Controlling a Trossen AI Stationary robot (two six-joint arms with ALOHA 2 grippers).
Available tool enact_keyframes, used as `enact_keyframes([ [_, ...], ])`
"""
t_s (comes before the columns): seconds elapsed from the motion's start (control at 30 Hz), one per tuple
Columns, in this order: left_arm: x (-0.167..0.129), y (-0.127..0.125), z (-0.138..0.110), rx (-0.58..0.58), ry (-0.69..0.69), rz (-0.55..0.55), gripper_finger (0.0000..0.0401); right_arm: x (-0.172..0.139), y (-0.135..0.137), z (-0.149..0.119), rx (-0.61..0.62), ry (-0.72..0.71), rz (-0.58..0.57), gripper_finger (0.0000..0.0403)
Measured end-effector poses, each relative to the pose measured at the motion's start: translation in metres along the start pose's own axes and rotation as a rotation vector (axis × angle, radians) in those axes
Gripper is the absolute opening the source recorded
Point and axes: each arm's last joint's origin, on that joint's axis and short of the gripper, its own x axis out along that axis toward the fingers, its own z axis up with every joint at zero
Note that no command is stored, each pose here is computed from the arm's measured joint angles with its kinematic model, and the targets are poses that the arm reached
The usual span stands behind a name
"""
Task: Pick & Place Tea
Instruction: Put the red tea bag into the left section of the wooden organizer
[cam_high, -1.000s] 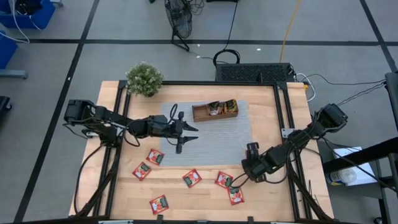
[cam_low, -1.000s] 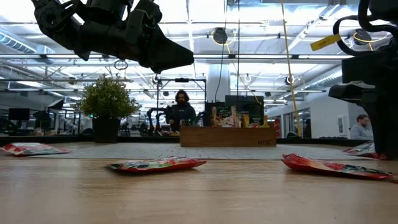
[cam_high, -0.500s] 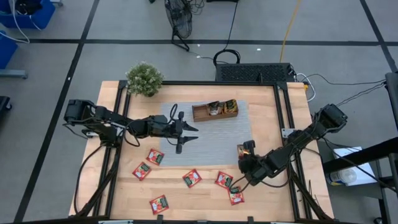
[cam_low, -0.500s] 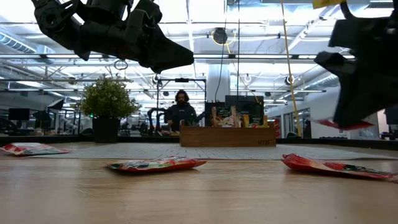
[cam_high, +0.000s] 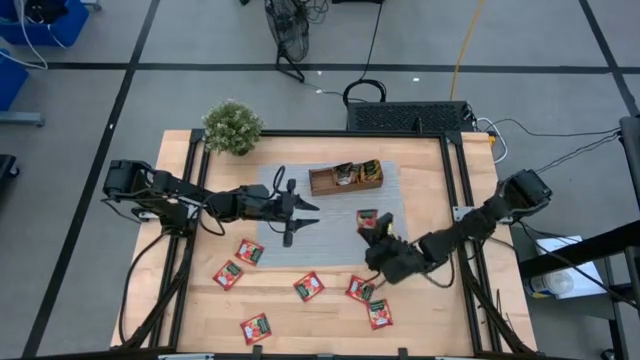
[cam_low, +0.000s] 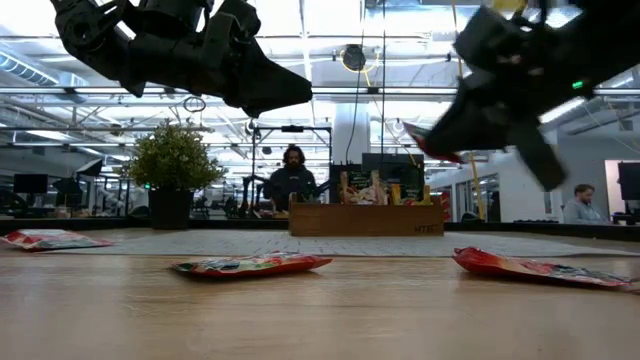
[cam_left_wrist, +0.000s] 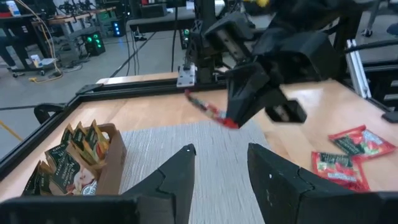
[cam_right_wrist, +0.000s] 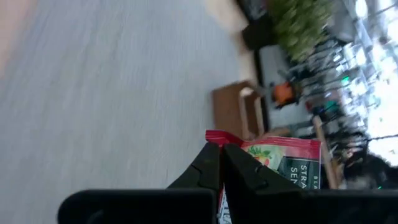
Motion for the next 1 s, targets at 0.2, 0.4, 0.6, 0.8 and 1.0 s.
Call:
enact_keyframes([
  [0.2,0.0,0.0,0.006,-0.02,-0.06,0.003,0.0152,0.026,-0.015,0.0,0.026,-0.16,-0.047,0.0],
  [0.4,0.0,-0.001,0.006,0.003,-0.064,0.005,0.0152,0.055,-0.028,-0.003,0.029,-0.231,-0.078,0.0],
  [0.6,0.0,0.003,0.007,-0.127,-0.077,0.074,0.0152,0.076,-0.03,-0.012,0.017,-0.24,-0.064,0.0],
  [0.8,0.006,0.026,0.012,-0.45,-0.04,0.275,0.0169,0.081,-0.03,-0.013,-0.013,-0.243,-0.089,0.0],
  [1.0,0.02,0.036,0.014,-0.603,0.005,0.25,0.023,0.08,-0.032,-0.012,-0.033,-0.254,-0.102,0.0],
])
